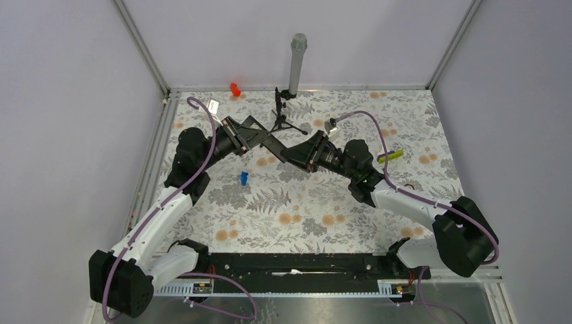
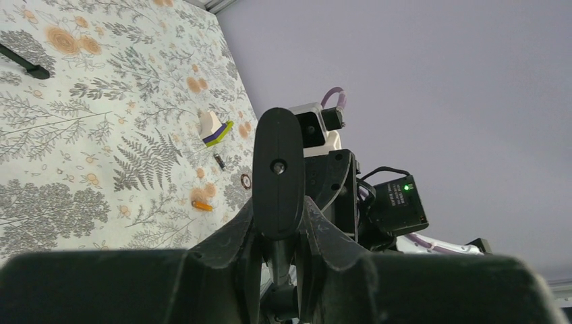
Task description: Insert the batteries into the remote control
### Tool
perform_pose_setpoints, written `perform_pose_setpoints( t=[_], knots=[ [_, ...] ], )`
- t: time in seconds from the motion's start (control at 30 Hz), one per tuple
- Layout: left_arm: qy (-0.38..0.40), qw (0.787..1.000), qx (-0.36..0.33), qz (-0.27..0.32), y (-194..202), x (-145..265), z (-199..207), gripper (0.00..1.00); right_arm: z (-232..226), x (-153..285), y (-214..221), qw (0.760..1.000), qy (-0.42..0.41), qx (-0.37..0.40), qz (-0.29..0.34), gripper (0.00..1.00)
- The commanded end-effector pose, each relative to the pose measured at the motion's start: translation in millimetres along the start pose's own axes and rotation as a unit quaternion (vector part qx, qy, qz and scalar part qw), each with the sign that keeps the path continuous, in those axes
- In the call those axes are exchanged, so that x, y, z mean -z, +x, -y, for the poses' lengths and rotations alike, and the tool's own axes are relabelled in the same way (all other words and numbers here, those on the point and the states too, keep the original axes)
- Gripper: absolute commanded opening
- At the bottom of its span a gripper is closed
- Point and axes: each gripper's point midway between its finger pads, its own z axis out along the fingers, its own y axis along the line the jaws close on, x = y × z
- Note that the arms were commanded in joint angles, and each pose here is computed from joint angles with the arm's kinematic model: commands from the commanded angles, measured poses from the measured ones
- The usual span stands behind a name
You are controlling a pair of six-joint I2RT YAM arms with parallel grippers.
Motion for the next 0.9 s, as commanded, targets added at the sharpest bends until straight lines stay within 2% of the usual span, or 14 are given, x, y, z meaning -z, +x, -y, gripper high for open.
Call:
perform_pose_setpoints(
  t=[0.0, 0.27, 0.67, 0.87],
  knots=[
    [0.039, 0.997, -0.05, 0.033, -19, 3, 29, 0.0, -3, -1, -6, 1.0, 0.026, 0.012, 0.002, 0.44],
    [0.039, 0.996, -0.072, 0.039, -23, 2, 30, 0.0, -3, 2, -7, 0.998, 0.065, 0.0, 0.002, 0.36],
    [0.027, 0.994, -0.097, 0.053, -27, 3, 26, 0.0, -11, -2, 1, 0.995, 0.064, -0.073, -0.029, 0.35],
    [0.017, 0.993, -0.108, 0.053, -26, 3, 20, 0.0, -19, -2, 1, 0.995, 0.052, -0.079, -0.029, 0.4]
  ],
)
